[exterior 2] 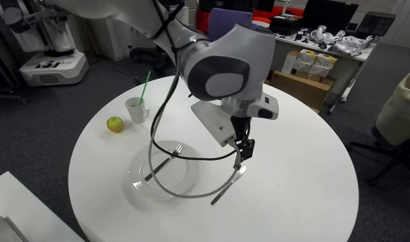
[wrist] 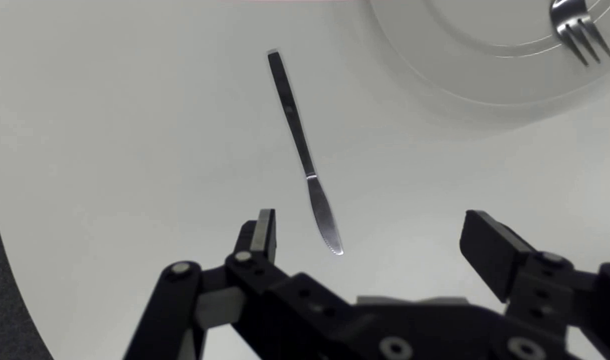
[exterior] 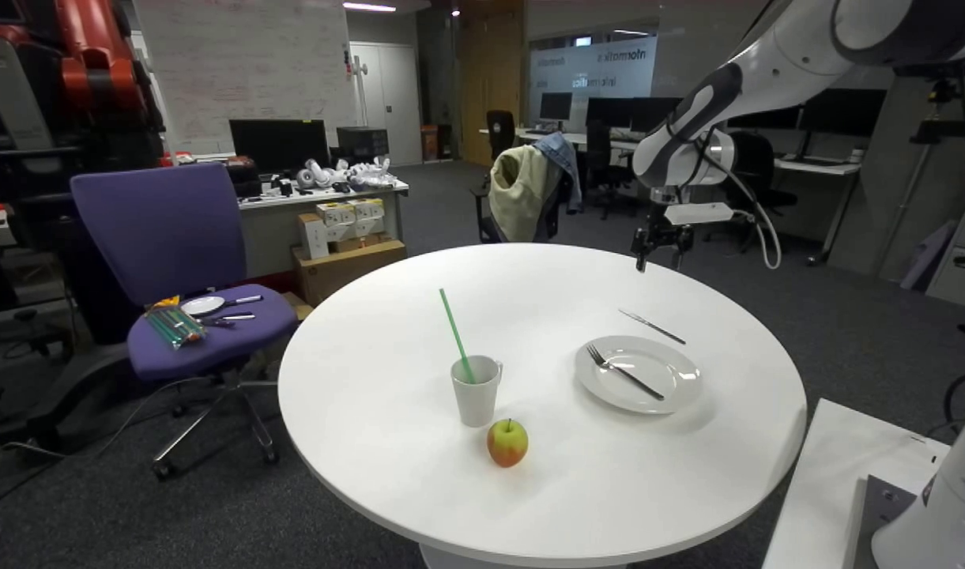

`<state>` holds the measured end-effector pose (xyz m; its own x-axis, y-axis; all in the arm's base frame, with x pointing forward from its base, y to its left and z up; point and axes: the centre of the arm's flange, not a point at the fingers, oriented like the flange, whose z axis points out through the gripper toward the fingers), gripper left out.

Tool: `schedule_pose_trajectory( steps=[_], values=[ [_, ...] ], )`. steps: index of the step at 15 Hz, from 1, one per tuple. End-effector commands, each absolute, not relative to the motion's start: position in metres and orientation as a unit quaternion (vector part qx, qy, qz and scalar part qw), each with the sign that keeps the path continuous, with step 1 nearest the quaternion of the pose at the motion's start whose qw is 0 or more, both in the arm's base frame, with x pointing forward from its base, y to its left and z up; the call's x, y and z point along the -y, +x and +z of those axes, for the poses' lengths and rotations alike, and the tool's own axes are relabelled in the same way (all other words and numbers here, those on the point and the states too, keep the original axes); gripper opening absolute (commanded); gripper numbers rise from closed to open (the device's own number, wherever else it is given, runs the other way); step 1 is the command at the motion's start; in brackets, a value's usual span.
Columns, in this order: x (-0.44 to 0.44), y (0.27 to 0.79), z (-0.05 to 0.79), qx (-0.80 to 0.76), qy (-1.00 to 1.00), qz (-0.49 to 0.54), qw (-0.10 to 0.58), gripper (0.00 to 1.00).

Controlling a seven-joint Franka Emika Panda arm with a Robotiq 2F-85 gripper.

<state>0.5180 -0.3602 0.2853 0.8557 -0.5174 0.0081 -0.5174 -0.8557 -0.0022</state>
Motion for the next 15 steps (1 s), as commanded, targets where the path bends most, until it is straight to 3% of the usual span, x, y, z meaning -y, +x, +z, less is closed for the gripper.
schedule_pose_trajectory(
  steps=[1,5,15],
  values=[
    [0.412,0.546,0.273,0.281,0.958,-0.052,0.014,1.0],
    [0.448,0.54,0.243,0.289,0.953,-0.087,0.026,1.0],
    [0.429,0.526,0.225,0.287,0.954,-0.085,0.018,1.0]
  ],
)
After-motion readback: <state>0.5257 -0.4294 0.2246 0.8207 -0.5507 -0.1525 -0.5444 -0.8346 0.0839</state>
